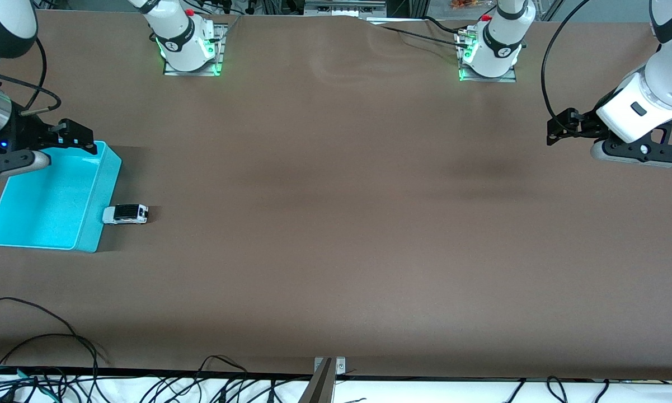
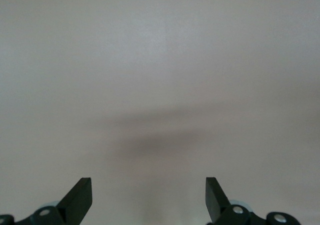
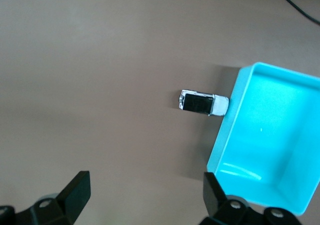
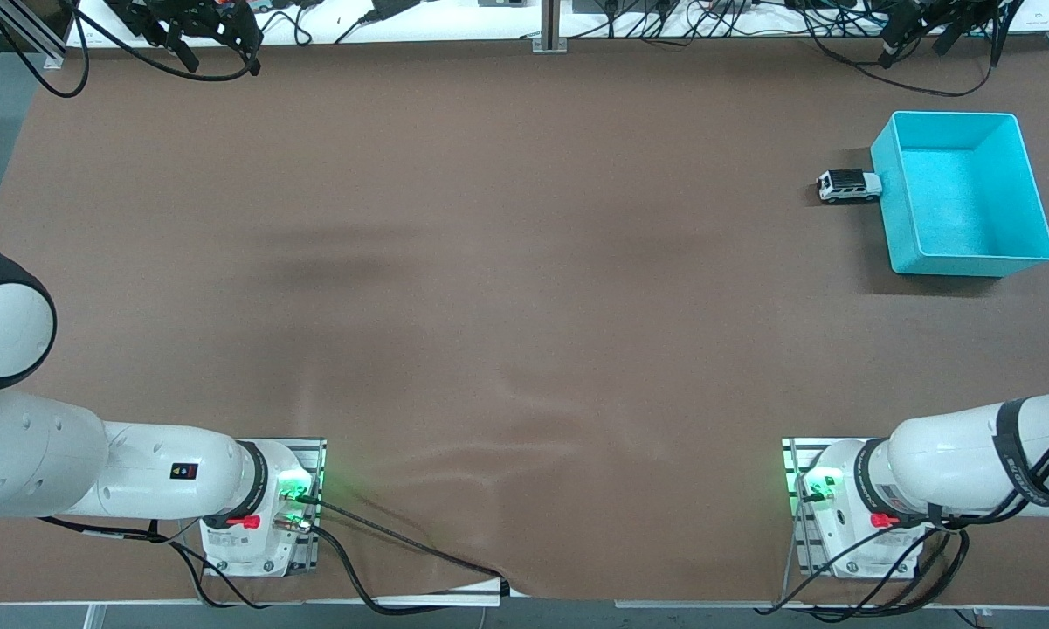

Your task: Wind and store white jeep toy

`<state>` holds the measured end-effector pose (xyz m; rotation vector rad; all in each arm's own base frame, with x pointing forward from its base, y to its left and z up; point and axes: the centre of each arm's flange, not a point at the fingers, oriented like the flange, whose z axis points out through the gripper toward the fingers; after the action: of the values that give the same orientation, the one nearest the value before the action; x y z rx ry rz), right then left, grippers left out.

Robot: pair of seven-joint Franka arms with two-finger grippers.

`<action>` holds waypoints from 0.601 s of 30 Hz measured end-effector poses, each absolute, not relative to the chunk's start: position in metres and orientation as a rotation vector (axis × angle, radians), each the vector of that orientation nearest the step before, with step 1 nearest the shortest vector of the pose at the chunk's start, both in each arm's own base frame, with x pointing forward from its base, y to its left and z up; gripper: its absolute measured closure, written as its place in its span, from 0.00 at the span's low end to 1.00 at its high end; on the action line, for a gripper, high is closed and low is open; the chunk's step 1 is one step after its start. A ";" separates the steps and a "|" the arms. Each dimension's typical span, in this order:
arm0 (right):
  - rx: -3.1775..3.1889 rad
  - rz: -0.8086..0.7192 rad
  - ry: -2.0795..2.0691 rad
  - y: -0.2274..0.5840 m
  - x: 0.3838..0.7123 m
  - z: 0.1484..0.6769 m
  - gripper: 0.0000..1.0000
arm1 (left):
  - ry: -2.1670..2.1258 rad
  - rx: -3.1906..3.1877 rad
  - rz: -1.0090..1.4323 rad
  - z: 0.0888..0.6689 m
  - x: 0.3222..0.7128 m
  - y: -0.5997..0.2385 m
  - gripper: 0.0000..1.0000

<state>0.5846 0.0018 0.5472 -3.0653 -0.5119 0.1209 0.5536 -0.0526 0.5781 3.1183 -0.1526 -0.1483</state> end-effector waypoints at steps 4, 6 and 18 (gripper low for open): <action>-3.027 0.157 -0.646 -0.003 0.590 0.532 0.00 | -0.153 3.118 -0.148 0.578 0.554 -0.053 0.00; -3.004 0.179 -0.710 -0.006 0.593 0.522 0.00 | -0.154 3.118 -0.148 0.578 0.554 -0.053 0.00; -2.779 0.198 -1.228 -0.038 0.620 0.455 0.00 | -0.125 3.119 -0.147 0.578 0.554 -0.043 0.00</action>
<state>0.6200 -0.0384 0.4552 -2.7794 -1.2283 0.1977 0.5545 -0.0428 0.5785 3.1190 -0.1247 -0.1468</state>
